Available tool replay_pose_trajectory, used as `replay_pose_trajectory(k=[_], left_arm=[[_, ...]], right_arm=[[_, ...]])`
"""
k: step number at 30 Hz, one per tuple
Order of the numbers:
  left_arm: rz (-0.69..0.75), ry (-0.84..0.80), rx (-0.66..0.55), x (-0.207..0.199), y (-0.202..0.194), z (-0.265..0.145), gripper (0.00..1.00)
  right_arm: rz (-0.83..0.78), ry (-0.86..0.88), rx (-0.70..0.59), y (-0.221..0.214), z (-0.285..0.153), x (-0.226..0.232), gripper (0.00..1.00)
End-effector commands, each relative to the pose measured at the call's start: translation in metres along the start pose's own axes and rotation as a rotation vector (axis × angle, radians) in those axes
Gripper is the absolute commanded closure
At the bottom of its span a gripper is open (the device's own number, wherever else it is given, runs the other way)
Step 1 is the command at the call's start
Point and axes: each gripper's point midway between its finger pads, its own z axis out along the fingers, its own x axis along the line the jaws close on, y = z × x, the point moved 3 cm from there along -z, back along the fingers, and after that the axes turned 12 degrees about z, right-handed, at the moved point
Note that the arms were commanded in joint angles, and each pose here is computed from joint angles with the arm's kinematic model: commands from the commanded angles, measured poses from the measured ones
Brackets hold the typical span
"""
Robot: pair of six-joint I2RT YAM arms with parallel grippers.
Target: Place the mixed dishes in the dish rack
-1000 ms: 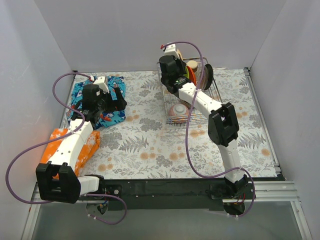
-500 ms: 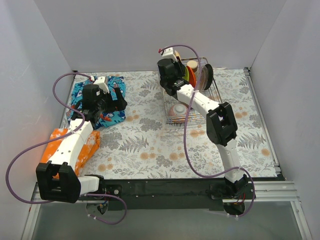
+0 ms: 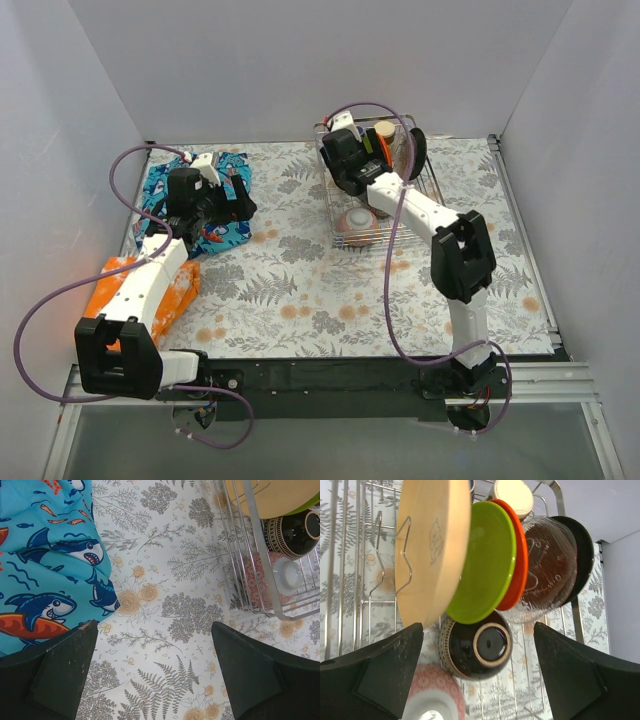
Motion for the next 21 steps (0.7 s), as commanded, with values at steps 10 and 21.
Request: replay_pose_trajectory(k=[10, 21], left_arm=[[0.021, -0.055, -0.028, -0.004, 0.015, 0.011, 0.02], [0.102, -0.068, -0.004, -0.006, 0.027, 0.047, 0.02]], right_arm=[[0.336, 0.226, 0.151, 0.003, -0.064, -0.112, 0.01], [0.551, -0.005, 0.391, -0.105, -0.063, -0.266, 0.01]])
